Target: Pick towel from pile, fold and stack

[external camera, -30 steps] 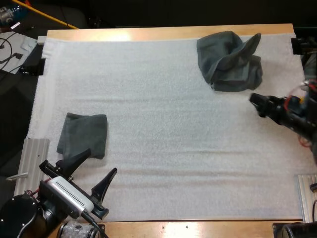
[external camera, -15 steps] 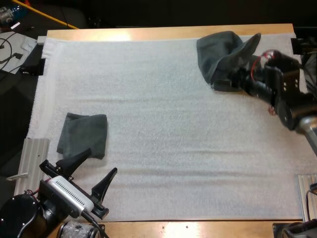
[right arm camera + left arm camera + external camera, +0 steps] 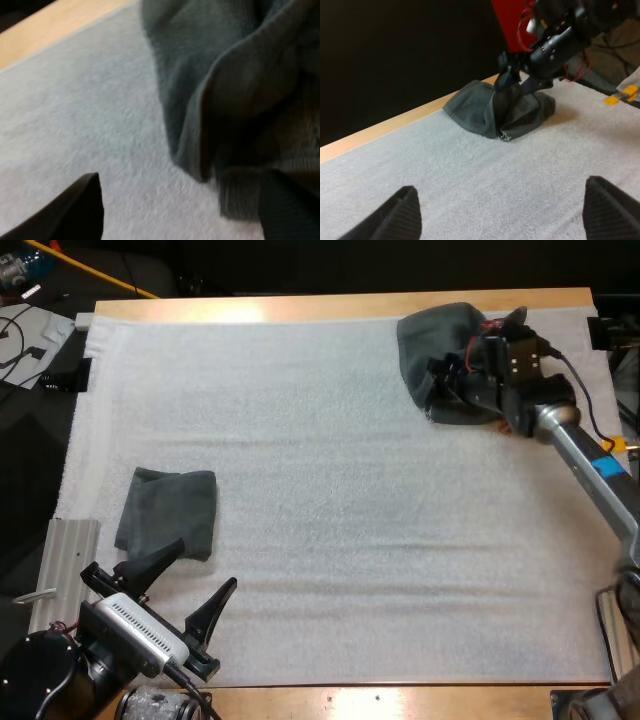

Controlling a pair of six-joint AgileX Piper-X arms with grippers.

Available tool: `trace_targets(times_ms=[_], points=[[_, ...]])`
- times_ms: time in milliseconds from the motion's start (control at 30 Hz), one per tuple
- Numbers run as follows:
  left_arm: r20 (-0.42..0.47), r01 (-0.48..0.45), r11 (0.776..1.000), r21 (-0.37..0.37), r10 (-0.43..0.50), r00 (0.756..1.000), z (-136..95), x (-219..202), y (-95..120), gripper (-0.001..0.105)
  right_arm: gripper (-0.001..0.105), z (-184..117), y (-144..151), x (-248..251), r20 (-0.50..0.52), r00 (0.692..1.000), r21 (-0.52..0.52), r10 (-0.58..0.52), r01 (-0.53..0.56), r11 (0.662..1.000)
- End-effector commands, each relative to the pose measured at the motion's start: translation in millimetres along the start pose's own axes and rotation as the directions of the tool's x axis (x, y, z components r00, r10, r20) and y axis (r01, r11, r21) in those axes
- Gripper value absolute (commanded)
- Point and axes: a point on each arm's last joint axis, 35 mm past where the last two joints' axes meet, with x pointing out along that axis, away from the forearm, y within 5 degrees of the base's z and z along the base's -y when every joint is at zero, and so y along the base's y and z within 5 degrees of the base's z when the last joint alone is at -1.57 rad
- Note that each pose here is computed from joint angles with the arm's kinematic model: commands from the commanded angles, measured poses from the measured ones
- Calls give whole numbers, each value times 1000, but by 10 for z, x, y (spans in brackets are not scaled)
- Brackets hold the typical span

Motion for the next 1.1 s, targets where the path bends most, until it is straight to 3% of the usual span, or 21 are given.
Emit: trace_targets(times_ms=[0,567,667,833,900,967,1067], points=[[8,8,1000,-9,-8,1000,30,0,-5,65,64,7,-40,208,-6,1000,10,-17,17,1000],[-11,19,999,-30,-19,1000,2,1,-7,65,62,-73,-122,932,-58,998,37,-31,33,999],[-17,21,999,-34,-21,1000,2,9,-4,66,46,-79,-131,988,-74,997,51,-23,27,998],[-15,26,999,-31,-27,1000,-1,4,-8,65,4,-92,-131,1000,-95,995,60,6,0,998],[-14,23,999,-32,-24,1000,2,8,-6,65,0,-75,-113,968,-95,995,60,33,-28,998],[2,25,999,-27,-25,1000,10,-13,-16,65,5,-68,-124,980,-79,997,52,10,-6,999],[-2,24,999,-28,-25,1000,12,-10,-14,65,0,-57,-100,963,-82,996,27,26,-24,999]])
